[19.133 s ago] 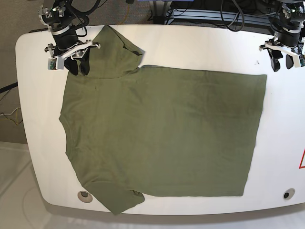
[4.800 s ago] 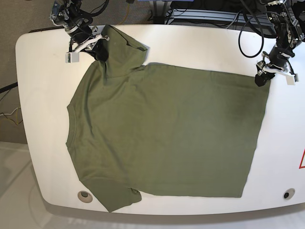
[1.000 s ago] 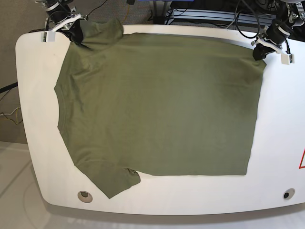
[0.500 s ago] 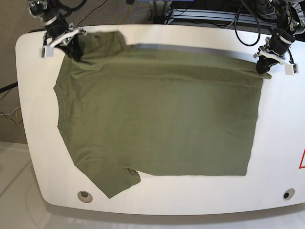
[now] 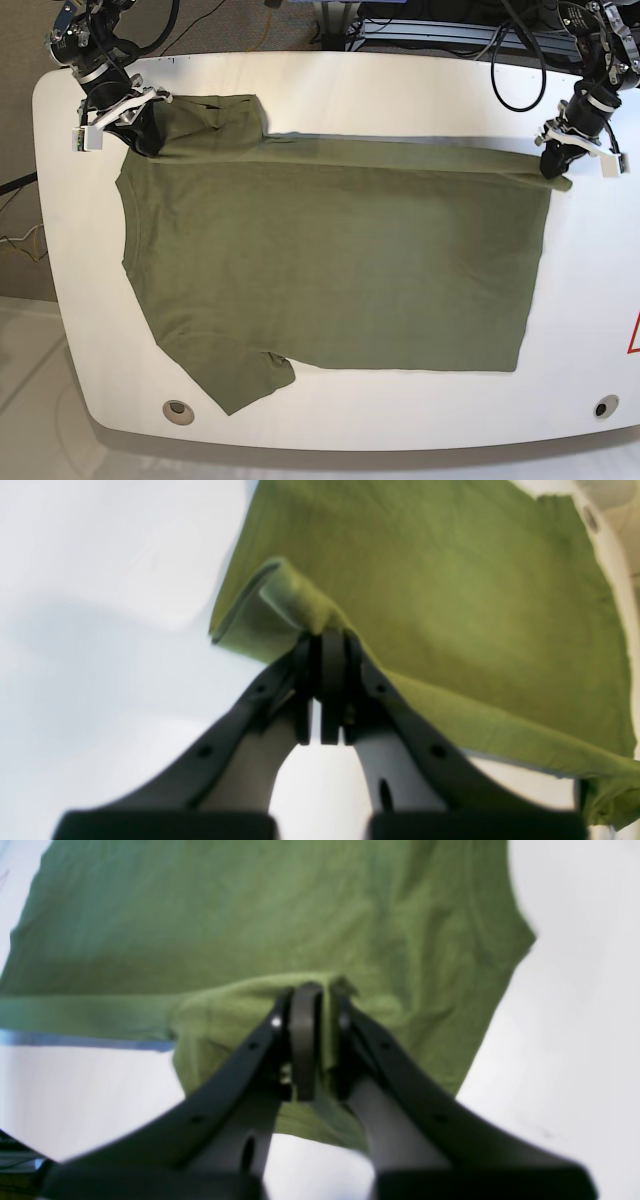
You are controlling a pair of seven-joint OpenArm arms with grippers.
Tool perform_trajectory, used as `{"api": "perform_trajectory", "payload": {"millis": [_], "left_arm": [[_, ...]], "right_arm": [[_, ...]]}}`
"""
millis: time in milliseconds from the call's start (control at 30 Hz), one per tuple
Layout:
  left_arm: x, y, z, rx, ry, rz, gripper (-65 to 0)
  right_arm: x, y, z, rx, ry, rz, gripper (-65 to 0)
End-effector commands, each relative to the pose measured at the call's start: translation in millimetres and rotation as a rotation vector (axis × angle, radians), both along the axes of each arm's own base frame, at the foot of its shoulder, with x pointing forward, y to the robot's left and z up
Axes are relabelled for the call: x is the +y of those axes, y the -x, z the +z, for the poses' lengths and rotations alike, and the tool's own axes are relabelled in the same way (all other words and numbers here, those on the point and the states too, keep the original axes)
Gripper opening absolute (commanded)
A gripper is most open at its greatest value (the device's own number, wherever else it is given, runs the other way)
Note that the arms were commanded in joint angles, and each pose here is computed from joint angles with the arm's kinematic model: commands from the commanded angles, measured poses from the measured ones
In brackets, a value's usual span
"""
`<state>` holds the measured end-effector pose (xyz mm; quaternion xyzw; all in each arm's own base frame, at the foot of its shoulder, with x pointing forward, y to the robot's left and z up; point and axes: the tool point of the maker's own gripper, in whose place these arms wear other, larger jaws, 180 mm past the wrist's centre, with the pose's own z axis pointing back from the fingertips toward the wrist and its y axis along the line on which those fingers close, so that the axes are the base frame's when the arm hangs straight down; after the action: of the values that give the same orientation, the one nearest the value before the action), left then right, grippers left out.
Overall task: Fold the T-shirt properly
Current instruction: 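Lift the shoulder edge with both grippers and fold it toward the hem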
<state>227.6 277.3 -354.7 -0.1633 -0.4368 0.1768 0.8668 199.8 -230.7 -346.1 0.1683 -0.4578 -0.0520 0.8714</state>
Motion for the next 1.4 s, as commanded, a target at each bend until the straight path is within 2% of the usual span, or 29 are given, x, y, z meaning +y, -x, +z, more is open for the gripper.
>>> {"api": "perform_trajectory", "payload": {"millis": [0,133,667,867,1067,1367], "left_arm": [[3.9,-9.1,12.9,-0.054,-0.007,-0.001,-65.0],[2.3,-24.1,14.9,-0.081,0.015,0.008,-65.0],[9.5,-61.9,10.7,-0.112,0.066,0.048,-65.0],[16.4,-71.8,1.9,-0.098,0.090,0.070,-65.0],[19.3,-74.3,1.0,-0.093,0.081,0.064,-65.0],[12.1,-82.2,9.2,-0.100,0.045,0.004,-65.0]], "right_arm": [[-1.8,-7.0,13.9,-0.055,0.017,0.002,-63.0],[2.4,-20.5,14.5,-0.072,0.011,0.008,-65.0],[12.8,-77.3,4.2,-0.110,-0.067,0.014,-65.0],[18.4,-102.7,5.6,-0.115,-0.032,0.042,-65.0],[16.7,-114.2,2.9,-0.107,-0.022,0.049,-65.0],[5.6,-129.4,-6.0,-0.086,-0.054,0.038,-65.0]]}}
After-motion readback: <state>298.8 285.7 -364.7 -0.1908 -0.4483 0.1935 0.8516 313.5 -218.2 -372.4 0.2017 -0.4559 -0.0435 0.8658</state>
